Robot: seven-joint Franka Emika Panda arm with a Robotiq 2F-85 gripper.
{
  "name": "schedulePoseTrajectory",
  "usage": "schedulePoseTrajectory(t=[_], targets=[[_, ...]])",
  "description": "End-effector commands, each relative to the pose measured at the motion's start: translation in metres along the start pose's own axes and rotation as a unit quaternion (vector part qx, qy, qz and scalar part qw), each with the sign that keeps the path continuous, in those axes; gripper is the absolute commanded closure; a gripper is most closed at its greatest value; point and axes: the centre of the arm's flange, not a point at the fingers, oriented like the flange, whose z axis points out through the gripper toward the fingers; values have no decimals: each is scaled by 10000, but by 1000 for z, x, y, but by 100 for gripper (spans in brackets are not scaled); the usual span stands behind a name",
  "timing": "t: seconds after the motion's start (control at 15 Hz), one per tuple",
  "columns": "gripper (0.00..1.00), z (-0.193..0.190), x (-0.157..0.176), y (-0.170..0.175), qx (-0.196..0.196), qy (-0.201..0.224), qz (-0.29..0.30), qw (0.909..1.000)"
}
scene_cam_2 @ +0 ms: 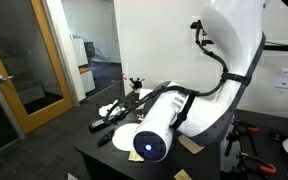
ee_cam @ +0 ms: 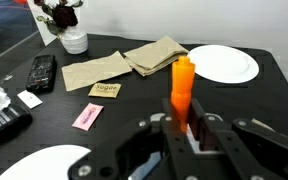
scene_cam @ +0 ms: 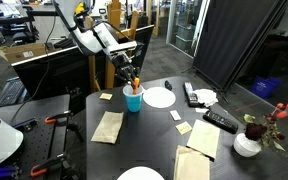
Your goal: Place the orange marker in the blue cup
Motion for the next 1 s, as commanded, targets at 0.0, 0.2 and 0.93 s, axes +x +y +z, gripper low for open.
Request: schedulePoseTrajectory(t=[0.0, 0.2, 0.93], targets=[[95, -2, 6, 9, 1, -196, 66, 9998], [50, -1, 9, 10, 52, -211, 77, 9997], [0, -13, -11, 19, 100, -295, 300, 9991]])
